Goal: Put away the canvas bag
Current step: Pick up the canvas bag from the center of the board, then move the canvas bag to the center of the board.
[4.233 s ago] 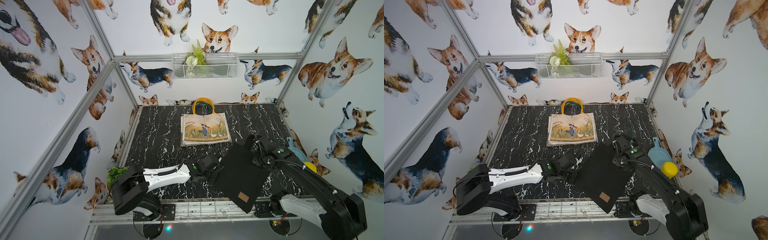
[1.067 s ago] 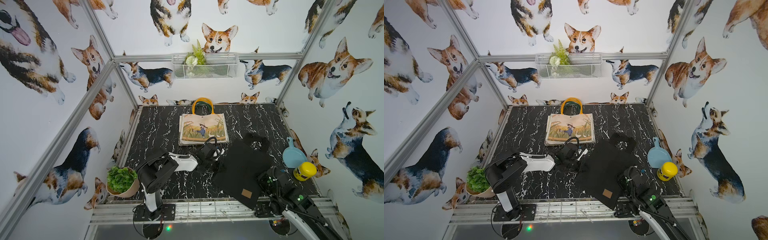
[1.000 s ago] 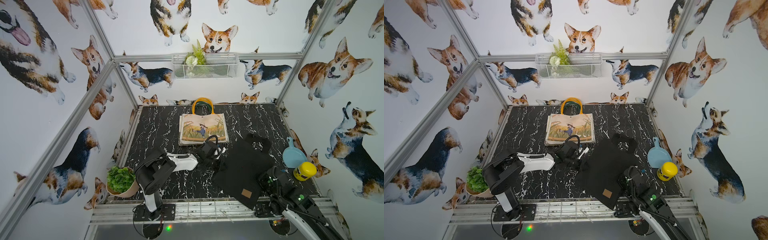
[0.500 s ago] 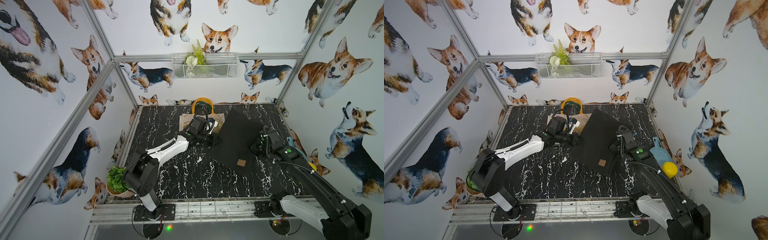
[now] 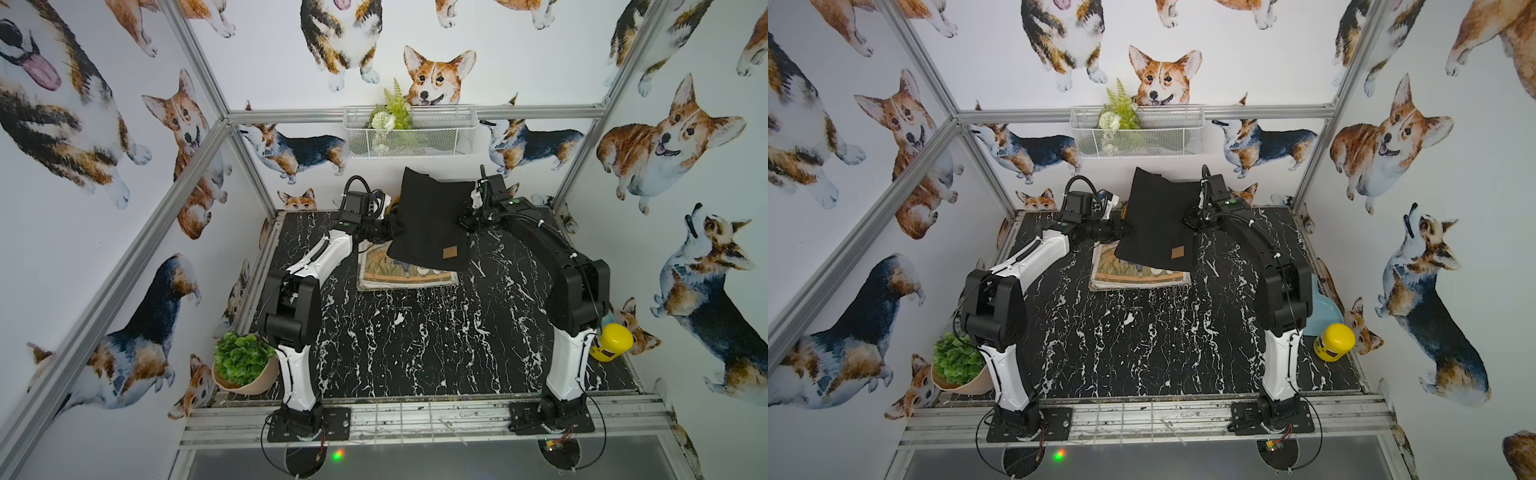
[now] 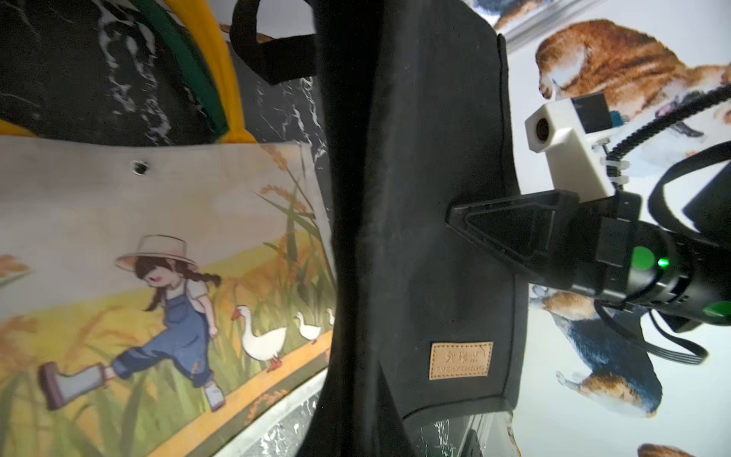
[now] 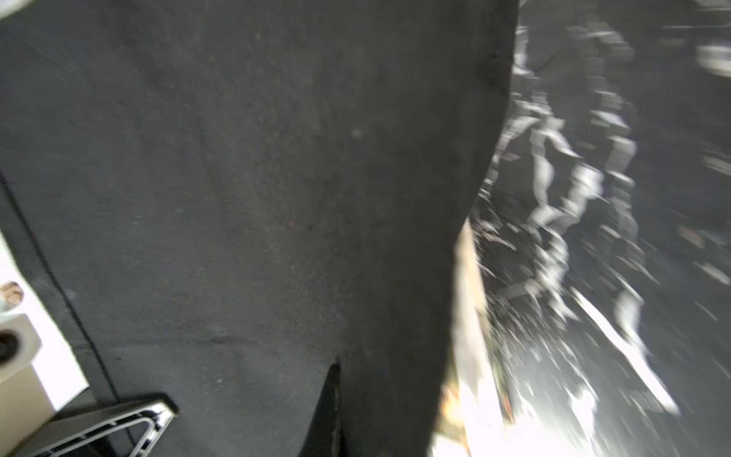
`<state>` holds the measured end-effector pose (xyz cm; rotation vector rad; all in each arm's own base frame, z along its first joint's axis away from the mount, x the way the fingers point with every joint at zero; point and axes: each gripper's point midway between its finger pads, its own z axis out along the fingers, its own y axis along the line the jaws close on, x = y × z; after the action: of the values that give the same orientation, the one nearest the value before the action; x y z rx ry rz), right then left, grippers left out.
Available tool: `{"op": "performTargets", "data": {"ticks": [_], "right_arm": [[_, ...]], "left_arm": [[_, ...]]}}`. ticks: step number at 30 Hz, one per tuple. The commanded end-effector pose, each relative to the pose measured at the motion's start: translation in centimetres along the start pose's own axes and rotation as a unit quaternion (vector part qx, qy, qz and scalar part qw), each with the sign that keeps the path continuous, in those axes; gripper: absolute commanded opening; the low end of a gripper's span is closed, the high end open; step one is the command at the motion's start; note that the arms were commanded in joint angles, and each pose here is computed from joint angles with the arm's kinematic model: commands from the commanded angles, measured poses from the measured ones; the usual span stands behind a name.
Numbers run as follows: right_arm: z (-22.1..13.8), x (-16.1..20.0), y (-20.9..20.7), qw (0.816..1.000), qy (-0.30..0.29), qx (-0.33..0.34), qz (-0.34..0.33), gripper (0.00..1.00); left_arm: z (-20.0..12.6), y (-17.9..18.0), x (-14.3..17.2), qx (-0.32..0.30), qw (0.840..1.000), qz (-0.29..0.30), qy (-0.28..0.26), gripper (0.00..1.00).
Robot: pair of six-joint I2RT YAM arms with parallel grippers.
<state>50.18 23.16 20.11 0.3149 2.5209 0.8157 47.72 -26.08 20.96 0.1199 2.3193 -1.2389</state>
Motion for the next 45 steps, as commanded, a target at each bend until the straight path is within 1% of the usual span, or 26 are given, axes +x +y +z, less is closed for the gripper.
{"op": "performTargets", "data": {"ticks": [1,6,10,14,16,20,26,31,35,42,45], "right_arm": [[2.6,0.4,0.8,0.998,0.048,-0.024,-0.023,0.00],[6.0,-1.3,1.8,0.997,0.061,-0.042,-0.038,0.00],[7.3,-2.4,3.3,0.995,0.061,-0.076,-0.039,0.00],[8.8,-2.9,3.7,0.993,0.052,-0.097,-0.031,0.00],[9.9,-2.2,2.9,0.993,0.065,-0.092,-0.023,0.00],[12.4,0.9,0.1,0.990,0.125,-0.067,0.000,0.00],[13.8,4.5,-2.4,0.983,0.180,-0.042,0.015,0.00],[13.5,6.3,-3.1,0.980,0.197,-0.027,0.010,0.00],[13.1,7.4,-3.8,0.977,0.209,-0.019,0.023,0.00],[11.4,8.8,-4.1,0.976,0.214,-0.013,0.032,0.00],[11.2,9.5,-4.4,0.976,0.216,-0.012,0.038,0.00]], "left_arm": [[-0.5,0.7,-2.1,0.014,1.000,0.000,-0.012,0.00],[-1.0,3.4,-4.4,0.000,1.000,-0.010,-0.024,0.00],[-2.3,4.9,-6.0,-0.012,0.999,-0.014,-0.046,0.00],[-3.0,6.3,-6.3,-0.018,0.998,-0.017,-0.051,0.00],[-2.8,7.2,-5.5,-0.024,0.998,-0.025,-0.044,0.00],[-2.1,9.5,-2.8,-0.041,0.997,-0.052,-0.032,0.00],[-1.6,12.4,1.5,-0.064,0.994,-0.089,-0.013,0.00],[-1.6,13.5,3.7,-0.071,0.992,-0.108,-0.002,0.00],[-1.6,14.3,5.3,-0.079,0.989,-0.121,0.008,0.00],[-2.3,14.1,6.7,-0.084,0.989,-0.124,0.017,0.00],[-2.6,14.4,7.3,-0.098,0.987,-0.126,0.024,0.00]]}}
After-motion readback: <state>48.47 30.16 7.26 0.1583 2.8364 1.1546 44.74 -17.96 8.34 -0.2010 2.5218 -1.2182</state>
